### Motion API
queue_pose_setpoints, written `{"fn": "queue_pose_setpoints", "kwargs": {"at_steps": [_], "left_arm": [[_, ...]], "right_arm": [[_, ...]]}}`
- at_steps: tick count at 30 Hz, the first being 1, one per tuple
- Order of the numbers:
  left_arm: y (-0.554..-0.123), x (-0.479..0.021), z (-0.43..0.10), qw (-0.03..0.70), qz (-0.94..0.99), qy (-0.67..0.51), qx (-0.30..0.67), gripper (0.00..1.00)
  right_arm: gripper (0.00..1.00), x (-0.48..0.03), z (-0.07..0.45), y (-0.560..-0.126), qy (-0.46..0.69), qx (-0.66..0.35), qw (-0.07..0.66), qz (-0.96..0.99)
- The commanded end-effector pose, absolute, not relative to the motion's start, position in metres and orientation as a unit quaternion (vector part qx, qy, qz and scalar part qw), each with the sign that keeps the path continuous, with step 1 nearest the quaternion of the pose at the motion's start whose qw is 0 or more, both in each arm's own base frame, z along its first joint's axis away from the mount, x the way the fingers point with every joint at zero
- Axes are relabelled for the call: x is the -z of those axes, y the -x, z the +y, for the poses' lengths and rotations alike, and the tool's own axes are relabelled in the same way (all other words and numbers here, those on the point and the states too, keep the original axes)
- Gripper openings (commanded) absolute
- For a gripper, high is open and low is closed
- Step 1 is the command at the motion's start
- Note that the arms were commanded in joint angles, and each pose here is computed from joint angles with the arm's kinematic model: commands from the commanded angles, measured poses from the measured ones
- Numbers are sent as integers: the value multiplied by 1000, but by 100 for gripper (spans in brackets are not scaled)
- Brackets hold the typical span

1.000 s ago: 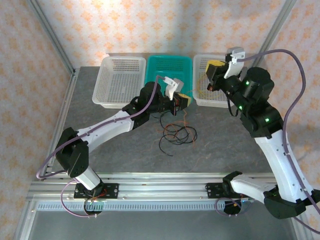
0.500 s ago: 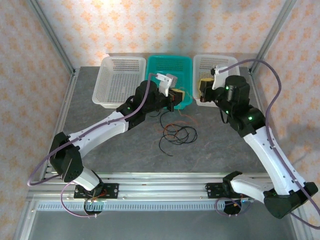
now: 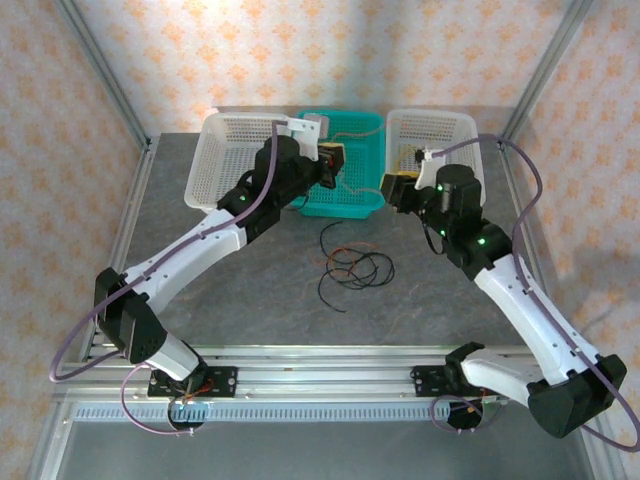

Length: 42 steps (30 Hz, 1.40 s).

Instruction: Untangle the cables

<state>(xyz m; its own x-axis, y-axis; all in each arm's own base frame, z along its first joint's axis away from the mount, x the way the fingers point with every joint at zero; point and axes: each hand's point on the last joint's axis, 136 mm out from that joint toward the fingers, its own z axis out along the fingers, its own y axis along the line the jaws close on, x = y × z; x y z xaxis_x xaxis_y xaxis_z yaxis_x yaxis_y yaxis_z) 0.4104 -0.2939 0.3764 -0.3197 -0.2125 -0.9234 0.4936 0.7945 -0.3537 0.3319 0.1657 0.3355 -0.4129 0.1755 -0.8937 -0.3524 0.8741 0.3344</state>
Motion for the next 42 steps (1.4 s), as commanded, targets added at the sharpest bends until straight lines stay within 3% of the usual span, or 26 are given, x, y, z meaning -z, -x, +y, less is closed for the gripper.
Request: {"fn": "queue_pose_setpoints", "kwargs": {"at_steps": [1,8,15,22,29,37,42], "left_arm": [[-431,-399,-279,610,735,-62,289,0],[-467,-417,-269,638,722,-45,263,0],[-508,-399,-249,667,712,10,217,0],[-554,-375,-228,664,717,47,208,0],[-600,-300,-244,603,764,28,227,0],[-615,-233,-249,553,810,29,193,1],[-611,-227,-240,548,822,34,152,36]], "right_arm": [[38,-324,172,-326,44,-267,531,803],[38,-284,179,-322,28,-257,515,817],[40,-296,153,-342,-49,-220,583,780],[40,-299,157,-348,-38,-216,584,782],[39,-294,151,-339,-39,-210,578,787],[38,-280,142,-335,-57,-202,575,791],[38,-280,138,-334,-59,-190,576,793]]}}
